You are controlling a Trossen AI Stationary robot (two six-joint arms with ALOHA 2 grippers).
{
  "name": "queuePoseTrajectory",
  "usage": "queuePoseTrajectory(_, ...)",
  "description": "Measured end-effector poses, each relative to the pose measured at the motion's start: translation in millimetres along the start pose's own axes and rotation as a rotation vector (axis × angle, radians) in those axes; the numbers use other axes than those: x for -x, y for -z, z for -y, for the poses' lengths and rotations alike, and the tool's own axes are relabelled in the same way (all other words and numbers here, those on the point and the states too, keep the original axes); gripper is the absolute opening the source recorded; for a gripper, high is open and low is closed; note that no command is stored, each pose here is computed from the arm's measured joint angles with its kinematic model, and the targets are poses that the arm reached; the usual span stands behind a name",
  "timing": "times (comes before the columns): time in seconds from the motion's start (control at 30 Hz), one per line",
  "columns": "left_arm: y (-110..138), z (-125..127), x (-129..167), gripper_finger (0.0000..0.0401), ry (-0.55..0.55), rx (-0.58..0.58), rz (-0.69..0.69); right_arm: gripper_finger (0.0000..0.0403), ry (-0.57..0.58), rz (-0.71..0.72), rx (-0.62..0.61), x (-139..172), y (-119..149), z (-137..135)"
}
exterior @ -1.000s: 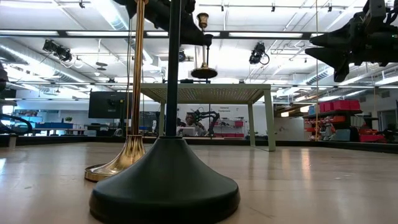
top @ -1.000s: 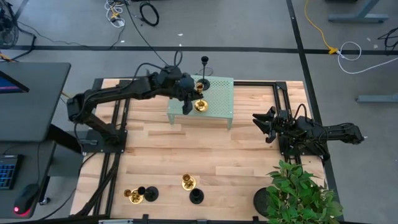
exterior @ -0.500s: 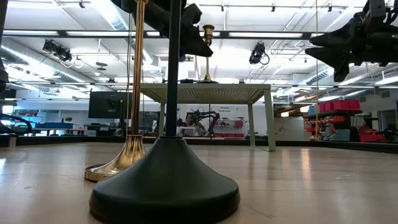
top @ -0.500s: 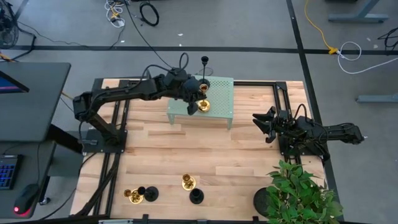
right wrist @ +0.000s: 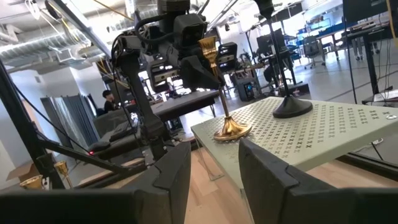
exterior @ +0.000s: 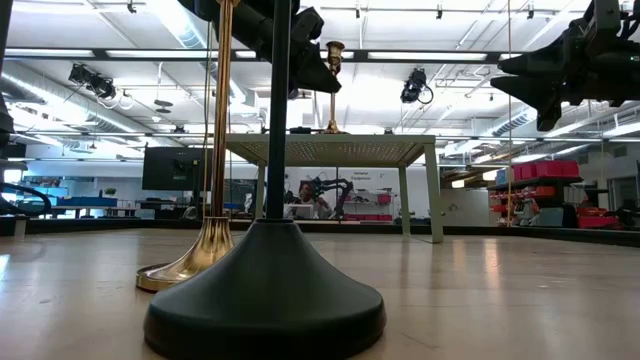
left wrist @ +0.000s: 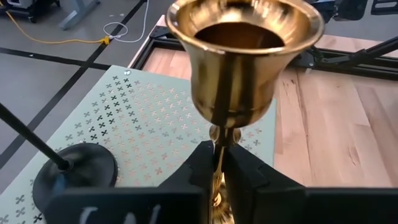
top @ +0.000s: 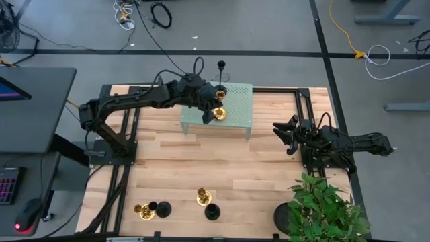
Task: Pick & Place candle stick holders
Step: Put the top left gold candle holder on the shelf
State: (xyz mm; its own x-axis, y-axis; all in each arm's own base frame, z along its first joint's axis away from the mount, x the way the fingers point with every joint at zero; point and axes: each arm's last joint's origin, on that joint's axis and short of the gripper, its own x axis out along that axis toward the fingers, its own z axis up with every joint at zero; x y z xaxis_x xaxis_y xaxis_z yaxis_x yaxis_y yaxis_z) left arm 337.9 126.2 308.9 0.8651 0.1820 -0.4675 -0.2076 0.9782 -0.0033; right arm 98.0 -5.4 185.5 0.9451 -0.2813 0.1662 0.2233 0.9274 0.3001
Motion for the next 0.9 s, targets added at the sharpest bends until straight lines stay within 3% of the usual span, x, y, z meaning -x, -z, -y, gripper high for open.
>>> queuePoseTrajectory(0.63, -1, -1, 1, 0.0046, -0.028, -0.002, 0.004, 0.0137, 0.0, -0.001, 0.0, 0, 0, 0)
queuePoseTrajectory(0.77, -2, -3, 9, 0.0046, -0.102, -0.048, -0.01, 0.0137, 0.0, -0.001, 0.0, 0, 0, 0)
queuePoseTrajectory(0.9, -6, -3, 21, 0.0046, -0.097, -0.067, 0.0, 0.0137, 0.0, -0.005, 0.002, 0, 1, 0)
